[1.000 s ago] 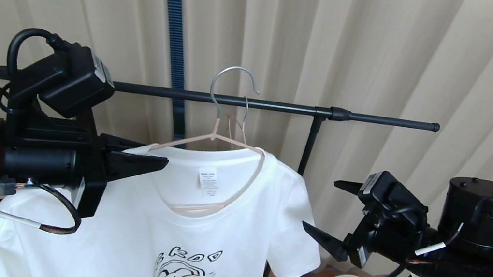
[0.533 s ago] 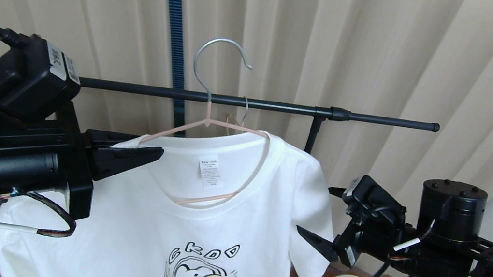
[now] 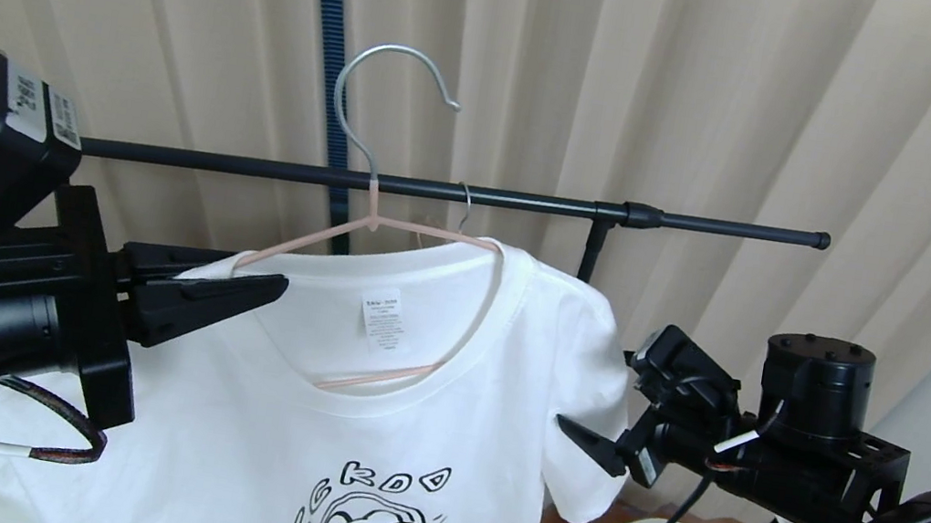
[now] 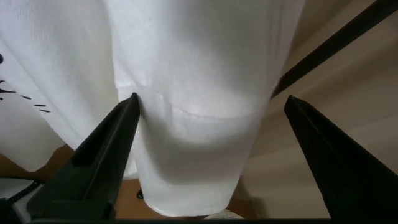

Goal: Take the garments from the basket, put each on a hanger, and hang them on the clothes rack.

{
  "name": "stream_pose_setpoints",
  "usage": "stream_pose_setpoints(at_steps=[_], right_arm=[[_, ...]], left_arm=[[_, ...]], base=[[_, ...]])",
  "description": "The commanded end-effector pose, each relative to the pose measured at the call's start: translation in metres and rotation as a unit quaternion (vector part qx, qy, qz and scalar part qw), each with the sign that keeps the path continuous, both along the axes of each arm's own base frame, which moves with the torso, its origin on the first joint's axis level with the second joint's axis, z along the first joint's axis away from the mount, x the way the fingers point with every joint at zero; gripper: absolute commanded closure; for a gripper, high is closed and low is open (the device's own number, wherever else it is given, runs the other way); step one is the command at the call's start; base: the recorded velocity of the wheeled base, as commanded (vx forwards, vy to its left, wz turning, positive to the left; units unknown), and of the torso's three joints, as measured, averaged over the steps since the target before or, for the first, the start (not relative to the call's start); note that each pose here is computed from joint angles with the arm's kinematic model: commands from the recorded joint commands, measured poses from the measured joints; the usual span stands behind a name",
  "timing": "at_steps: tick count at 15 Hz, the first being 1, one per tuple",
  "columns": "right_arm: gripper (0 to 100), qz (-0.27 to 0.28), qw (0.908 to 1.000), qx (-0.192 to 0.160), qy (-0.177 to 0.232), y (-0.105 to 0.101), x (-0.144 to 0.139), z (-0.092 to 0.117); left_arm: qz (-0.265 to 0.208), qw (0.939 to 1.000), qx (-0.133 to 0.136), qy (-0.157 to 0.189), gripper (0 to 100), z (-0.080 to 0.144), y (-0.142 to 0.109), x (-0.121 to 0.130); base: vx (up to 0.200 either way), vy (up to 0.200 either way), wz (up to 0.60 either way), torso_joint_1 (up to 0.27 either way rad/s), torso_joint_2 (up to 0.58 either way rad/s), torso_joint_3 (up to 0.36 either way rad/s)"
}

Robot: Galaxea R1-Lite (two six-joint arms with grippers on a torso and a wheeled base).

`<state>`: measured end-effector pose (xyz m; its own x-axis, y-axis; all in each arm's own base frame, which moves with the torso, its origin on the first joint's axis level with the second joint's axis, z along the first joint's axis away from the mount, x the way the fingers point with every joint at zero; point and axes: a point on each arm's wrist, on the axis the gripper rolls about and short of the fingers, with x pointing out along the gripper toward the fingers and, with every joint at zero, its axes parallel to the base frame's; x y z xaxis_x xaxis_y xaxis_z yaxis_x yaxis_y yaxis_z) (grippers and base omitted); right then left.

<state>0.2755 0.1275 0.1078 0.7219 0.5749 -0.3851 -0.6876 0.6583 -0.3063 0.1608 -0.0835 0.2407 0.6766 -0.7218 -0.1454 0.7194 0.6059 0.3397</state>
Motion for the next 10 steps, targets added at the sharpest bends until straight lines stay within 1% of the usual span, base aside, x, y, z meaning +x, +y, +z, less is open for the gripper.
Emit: stream_pose_setpoints(at_steps=[1,2,3,4,10], right_arm=[[0,-0.005,1.0,0.001,-0.002,-0.001,0.004,-0.002],[0,-0.009,1.0,0.001,-0.003,-0.003,0.006,-0.002],[100,-0.01,0.9999,0.003,-0.005,-0.003,0.007,-0.001],[100,-0.012,0.9999,0.004,-0.006,-0.004,0.008,0.0],[100,-0.05,0.9986,0.007,-0.015,-0.024,0.022,0.004]], left_arm=[[0.001,1.0,0.0,0.0,100,-0.001,0.001,-0.002],[0.001,1.0,-0.001,-0.003,100,0.0,0.001,-0.003],[0.002,1.0,-0.002,-0.003,100,0.0,0.002,-0.003],[0.004,1.0,-0.002,-0.003,100,0.0,0.003,-0.003],[0.018,0.9998,-0.005,-0.008,100,0.0,0.01,-0.006]], base=[[0.0,0.0,0.0,0.0,0.0,0.0],[0.0,0.0,0.0,0.0,0.0,0.0],[0.0,0.0,0.0,0.0,0.0,0.0],[0.0,0.0,0.0,0.0,0.0,0.0],[0.0,0.0,0.0,0.0,0.0,0.0]])
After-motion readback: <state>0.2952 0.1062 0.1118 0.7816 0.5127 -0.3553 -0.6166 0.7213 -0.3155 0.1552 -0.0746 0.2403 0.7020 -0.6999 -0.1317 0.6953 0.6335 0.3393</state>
